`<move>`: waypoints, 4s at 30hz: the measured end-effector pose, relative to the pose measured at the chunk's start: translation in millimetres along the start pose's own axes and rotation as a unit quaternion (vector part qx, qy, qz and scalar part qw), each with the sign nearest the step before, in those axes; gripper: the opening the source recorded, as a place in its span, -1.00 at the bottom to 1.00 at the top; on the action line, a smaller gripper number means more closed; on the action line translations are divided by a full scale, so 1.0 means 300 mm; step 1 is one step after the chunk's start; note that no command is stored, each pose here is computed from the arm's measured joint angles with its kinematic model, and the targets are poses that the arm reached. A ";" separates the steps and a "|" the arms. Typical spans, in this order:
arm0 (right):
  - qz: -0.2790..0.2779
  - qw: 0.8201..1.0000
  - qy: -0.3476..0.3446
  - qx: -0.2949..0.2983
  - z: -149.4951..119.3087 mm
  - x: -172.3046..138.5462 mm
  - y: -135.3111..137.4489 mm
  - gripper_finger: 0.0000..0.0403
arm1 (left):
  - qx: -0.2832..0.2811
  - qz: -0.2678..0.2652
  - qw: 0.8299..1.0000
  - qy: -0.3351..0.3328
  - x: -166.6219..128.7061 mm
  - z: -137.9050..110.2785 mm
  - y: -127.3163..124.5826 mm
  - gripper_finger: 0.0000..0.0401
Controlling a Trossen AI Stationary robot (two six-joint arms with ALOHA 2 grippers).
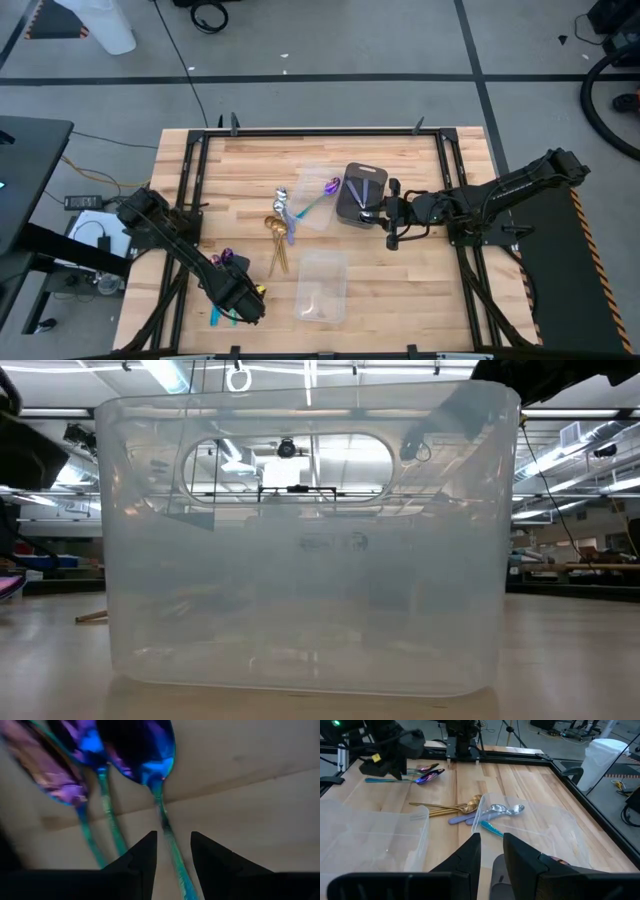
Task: Sort silverware by color (type)
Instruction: Put the blue spoon into the top transparent bin
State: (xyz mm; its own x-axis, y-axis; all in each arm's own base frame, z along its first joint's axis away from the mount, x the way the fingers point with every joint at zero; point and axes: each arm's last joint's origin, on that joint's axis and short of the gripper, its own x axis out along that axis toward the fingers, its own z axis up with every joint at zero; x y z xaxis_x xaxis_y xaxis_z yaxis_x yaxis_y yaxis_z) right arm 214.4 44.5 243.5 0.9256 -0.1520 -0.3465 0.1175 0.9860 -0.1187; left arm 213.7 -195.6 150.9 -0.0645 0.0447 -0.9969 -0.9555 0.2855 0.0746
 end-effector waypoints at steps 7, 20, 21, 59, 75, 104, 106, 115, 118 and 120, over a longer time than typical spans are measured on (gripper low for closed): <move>0.000 1.000 0.005 0.001 -0.003 0.000 0.000 -0.54 | -0.024 -0.022 0.999 0.013 0.059 0.011 0.020 -0.37; 0.000 1.000 0.004 0.002 -0.003 0.000 0.000 -0.54 | -0.030 -0.029 0.999 0.021 0.057 0.012 0.015 -0.92; 0.000 1.000 0.004 0.002 -0.003 0.000 0.000 -0.54 | -0.031 -0.028 0.999 0.021 0.057 0.015 0.014 -0.92; 0.000 1.000 0.004 0.002 -0.003 0.000 0.000 -0.54 | 0.078 -0.007 0.994 -0.077 -0.218 0.282 -0.136 -0.91; 0.000 1.000 0.014 0.005 -0.009 0.000 0.000 -0.54 | 0.126 -0.011 0.987 -0.102 -0.284 0.463 -0.168 -0.91; -0.001 1.000 0.028 0.014 -0.019 -0.001 0.000 -0.54 | 0.173 -0.071 0.967 -0.174 -0.351 0.744 -0.201 -0.91; -0.001 1.000 0.028 0.014 -0.019 -0.001 0.000 -0.54 | 0.177 -0.081 0.964 -0.181 -0.354 0.763 -0.205 -0.91; -0.001 1.000 0.028 0.014 -0.019 -0.001 0.000 -0.54 | 0.181 -0.106 0.956 -0.207 -0.361 0.846 -0.207 -0.91; -0.001 1.000 0.028 0.014 -0.019 -0.001 0.000 -0.54 | 0.183 -0.112 0.953 -0.216 -0.363 0.870 -0.206 -0.91; -0.001 1.000 0.028 0.014 -0.019 -0.001 0.000 -0.54 | 0.184 -0.116 0.951 -0.220 -0.364 0.884 -0.205 -0.91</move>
State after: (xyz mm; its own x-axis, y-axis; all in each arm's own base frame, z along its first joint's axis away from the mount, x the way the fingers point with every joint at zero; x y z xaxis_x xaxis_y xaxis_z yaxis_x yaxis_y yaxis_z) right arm 212.1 44.0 238.3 0.9038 -0.1572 -0.3979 0.1300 0.9870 -0.0946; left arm 355.8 35.8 261.7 0.3396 0.3136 -0.8867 -0.7588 0.6484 -0.0613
